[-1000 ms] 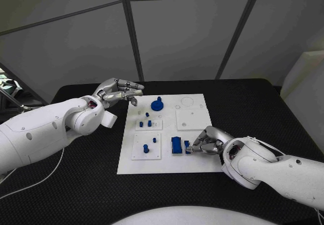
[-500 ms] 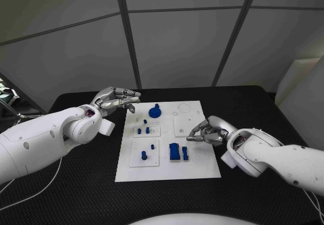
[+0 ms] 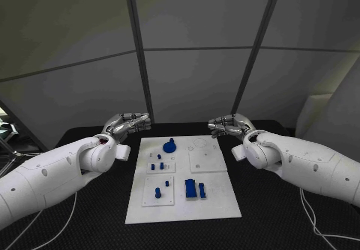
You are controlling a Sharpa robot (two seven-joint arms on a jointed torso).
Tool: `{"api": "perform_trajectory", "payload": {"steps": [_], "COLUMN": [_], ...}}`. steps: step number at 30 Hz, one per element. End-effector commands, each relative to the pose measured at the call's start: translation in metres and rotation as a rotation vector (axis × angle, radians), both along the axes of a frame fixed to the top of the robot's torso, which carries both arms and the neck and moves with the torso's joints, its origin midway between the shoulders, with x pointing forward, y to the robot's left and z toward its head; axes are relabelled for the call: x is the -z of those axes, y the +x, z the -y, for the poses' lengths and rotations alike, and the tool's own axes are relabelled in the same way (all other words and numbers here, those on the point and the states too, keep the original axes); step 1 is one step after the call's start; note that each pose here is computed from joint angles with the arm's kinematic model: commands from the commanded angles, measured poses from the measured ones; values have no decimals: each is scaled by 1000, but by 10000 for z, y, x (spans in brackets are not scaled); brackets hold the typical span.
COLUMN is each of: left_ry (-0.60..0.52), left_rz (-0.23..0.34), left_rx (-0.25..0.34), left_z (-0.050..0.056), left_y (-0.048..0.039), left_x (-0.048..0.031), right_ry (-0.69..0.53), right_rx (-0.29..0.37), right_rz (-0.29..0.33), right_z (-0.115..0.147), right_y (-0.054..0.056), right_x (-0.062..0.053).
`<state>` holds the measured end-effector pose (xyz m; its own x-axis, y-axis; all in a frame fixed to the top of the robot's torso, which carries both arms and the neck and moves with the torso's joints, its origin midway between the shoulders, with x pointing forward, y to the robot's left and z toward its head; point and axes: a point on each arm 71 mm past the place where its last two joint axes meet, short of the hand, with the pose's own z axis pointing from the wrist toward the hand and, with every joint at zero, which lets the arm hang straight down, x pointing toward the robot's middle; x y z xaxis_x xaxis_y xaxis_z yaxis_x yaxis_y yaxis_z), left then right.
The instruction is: Assemble the parts on the task board
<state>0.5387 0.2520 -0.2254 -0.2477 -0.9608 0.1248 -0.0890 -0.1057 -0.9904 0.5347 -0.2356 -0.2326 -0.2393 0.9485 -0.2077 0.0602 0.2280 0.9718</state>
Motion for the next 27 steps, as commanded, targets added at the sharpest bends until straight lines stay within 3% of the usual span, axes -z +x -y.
{"api": "perform_trajectory", "payload": {"steps": [1,4,10,11,16,22,27], "left_ry": [-61,-63,-61,-45,-36,-2,39], "left_rz": [11,5,2,-18,-13,8,33], "left_rx": [-152,-184,-220,-144,-150,-172,-198], "left_z": [-35,20,106,150,179,290,414], "left_y": [82,131,188,167,126,-48,-290], "left_x": [34,88,146,158,150,118,76], "right_ry": [185,200,214,139,147,176,204], "right_rx": [-6,4,8,39,47,81,124], "right_rz": [19,17,18,-4,6,38,65], "right_z": [-29,-56,-101,-70,-93,-177,-270], "right_y": [125,215,285,270,233,74,-151], "right_x": [12,62,101,135,122,73,22]}}
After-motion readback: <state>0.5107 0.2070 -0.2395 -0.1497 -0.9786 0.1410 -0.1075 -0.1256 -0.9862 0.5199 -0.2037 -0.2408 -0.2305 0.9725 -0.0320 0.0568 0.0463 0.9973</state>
